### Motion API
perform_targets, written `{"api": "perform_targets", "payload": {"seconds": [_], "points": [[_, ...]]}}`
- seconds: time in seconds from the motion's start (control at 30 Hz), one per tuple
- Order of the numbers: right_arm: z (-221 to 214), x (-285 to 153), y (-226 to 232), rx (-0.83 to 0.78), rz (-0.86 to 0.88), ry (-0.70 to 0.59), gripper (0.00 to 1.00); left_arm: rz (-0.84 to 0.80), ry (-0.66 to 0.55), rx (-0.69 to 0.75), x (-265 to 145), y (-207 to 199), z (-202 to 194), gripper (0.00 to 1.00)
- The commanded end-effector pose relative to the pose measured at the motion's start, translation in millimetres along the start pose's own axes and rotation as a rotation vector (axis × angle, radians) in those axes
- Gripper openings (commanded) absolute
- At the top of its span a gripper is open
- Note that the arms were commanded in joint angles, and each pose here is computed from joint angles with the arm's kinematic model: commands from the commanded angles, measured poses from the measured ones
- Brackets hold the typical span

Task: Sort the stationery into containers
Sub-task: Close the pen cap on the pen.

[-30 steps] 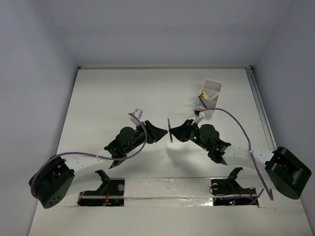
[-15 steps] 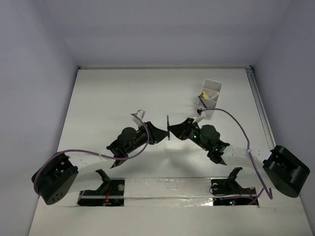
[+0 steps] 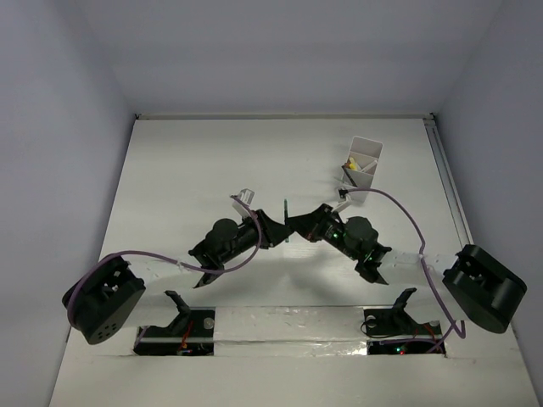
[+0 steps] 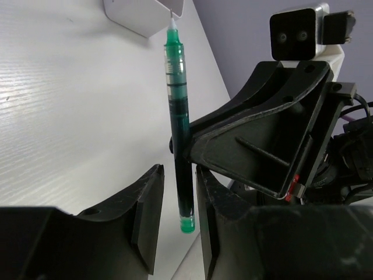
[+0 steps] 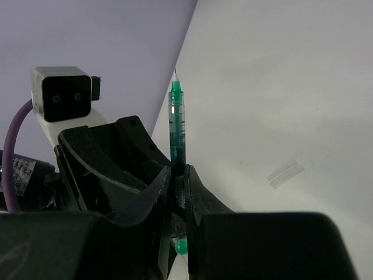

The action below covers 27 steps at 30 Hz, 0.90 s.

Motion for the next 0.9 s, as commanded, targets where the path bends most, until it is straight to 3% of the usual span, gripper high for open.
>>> {"api": "perform_targets", "payload": {"seconds": [0.0,0.17,0.23,0.37,0.47,0.5,0.57,0.6,0.67,0.7,0.77,0.8,0.87], "points": [[-4,0,19,0.066,0.098,0.025,0.0,-0.115,-0.104,0.028,2,-30,29,0.24],[-9,-1,14,0.09,0.096,0.043,0.0,-0.103,-0.118,0.042,-1,-28,32,0.16],[-11,-1,13,0.098,0.094,0.052,0.0,-0.086,-0.115,0.04,-1,-25,30,0.01],[-11,-3,7,0.086,0.06,0.049,0.0,-0.059,-0.102,0.044,-5,-20,27,0.0],[-6,-6,9,0.053,0.045,0.029,0.28,-0.001,-0.096,0.072,-13,-12,26,0.0],[-6,-8,2,0.029,0.008,0.028,0.46,0.013,-0.127,0.084,-19,-14,34,0.0],[2,-14,3,-0.002,-0.02,-0.006,0.58,0.086,-0.104,0.127,-27,-4,33,0.0],[6,-16,2,-0.036,-0.034,-0.027,0.66,0.114,-0.161,0.14,-35,-6,47,0.0],[12,-22,3,-0.073,-0.066,-0.044,0.69,0.174,-0.144,0.176,-45,0,49,0.0],[17,-24,5,-0.107,-0.071,-0.066,0.66,0.19,-0.184,0.184,-53,-3,60,0.0],[19,-29,1,-0.142,-0.101,-0.066,0.4,0.218,-0.184,0.204,-65,-4,65,0.0],[17,-30,-5,-0.19,-0.124,-0.045,0.03,0.232,-0.19,0.208,-69,-4,68,0.0],[15,-21,1,-0.275,-0.153,0.019,0.0,0.248,-0.186,0.213,-76,-5,73,0.0]]}}
Point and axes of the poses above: each gripper's point midway between its finger pads, its own x axis out along the fingers, its own y axis along the line the jaws close on, z = x × y, the point moved 3 cm from there along -x, back along the fingers, and after that the axes turned 13 degrees about x, right-handed, at the moved point
